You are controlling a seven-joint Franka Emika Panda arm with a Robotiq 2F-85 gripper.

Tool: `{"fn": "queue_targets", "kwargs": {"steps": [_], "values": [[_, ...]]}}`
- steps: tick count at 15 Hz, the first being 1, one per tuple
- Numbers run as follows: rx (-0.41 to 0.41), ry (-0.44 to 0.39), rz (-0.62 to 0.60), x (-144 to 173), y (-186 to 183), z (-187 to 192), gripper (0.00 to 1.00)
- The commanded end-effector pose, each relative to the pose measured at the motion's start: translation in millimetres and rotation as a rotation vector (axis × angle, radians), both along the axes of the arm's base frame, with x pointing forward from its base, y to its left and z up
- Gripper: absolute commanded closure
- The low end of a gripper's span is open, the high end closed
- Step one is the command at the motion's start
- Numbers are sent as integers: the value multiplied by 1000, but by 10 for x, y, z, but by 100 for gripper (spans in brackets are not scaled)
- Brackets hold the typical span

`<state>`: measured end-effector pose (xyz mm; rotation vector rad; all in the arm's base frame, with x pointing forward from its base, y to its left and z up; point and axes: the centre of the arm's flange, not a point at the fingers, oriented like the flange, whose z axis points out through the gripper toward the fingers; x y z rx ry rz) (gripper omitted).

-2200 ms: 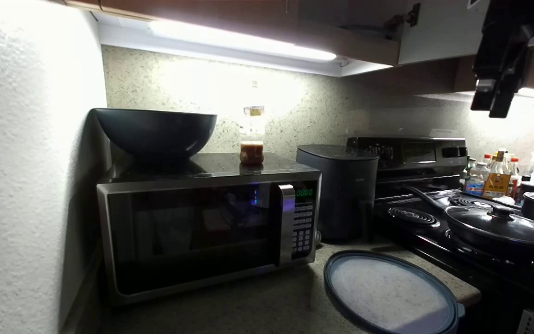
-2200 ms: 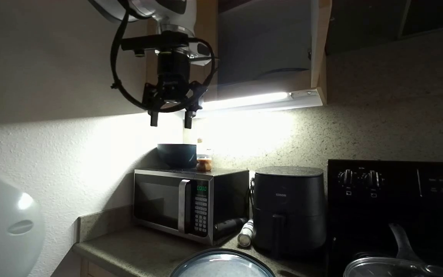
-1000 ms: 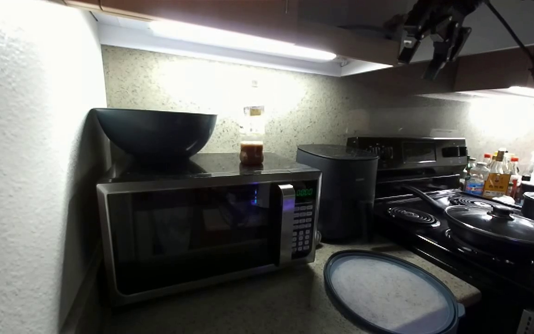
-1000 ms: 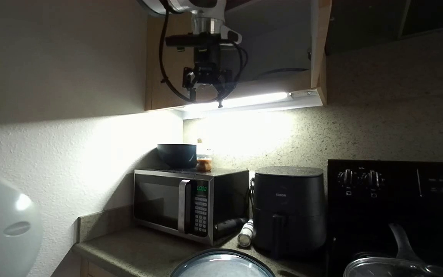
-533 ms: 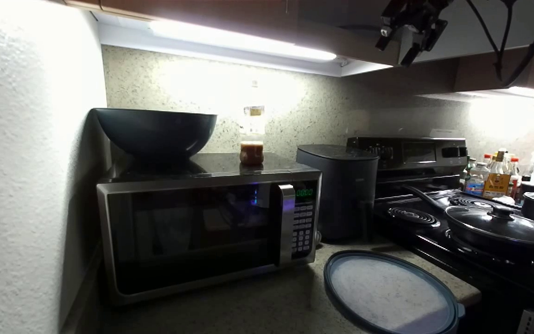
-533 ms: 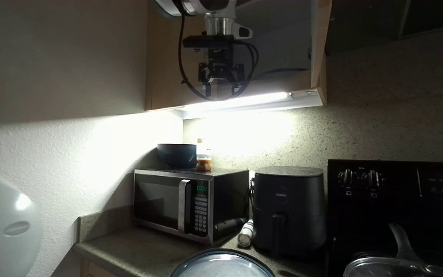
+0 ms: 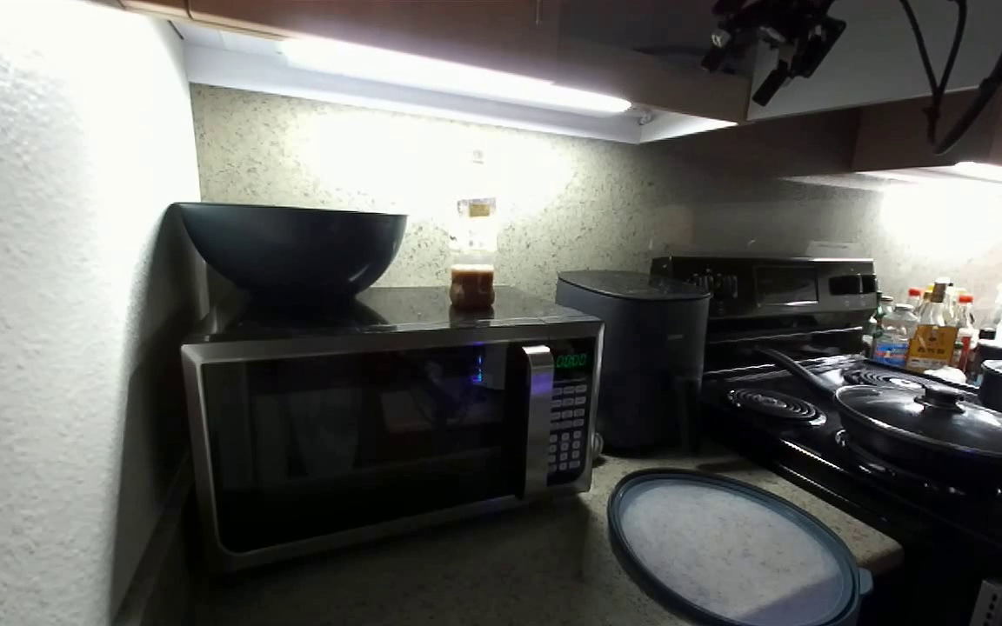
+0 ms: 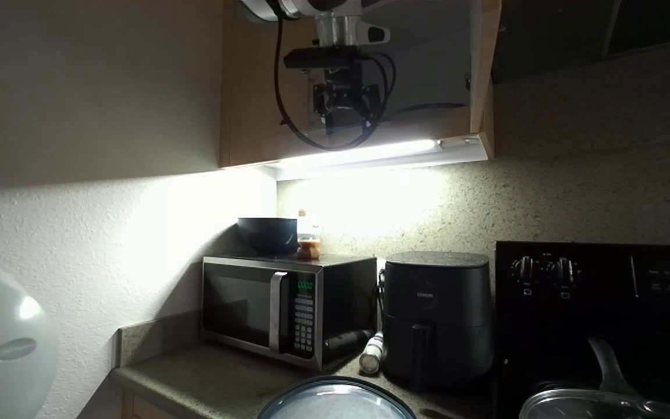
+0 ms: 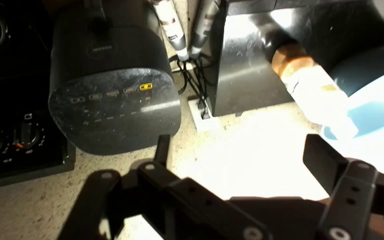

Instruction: Pick up the lid from the cabinet and put it on the counter

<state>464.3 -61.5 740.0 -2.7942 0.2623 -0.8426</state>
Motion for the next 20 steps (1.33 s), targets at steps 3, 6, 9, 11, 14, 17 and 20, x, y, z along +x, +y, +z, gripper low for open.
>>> {"fn": "queue_targets", "kwargs": {"steps": [3,6,9,11,14,17,20], "values": [[-7,-239,-213,33,-205,576,0],[7,-339,-305,76,-285,777,0],[16,-306,-248,-23,-299,728,0],[16,-306,-247,-20,-297,725,0],[158,-278,-322,68,-295,742,0],[251,-244,-464,174,-322,703,0],[223,-252,-441,134,-361,639,0]]}}
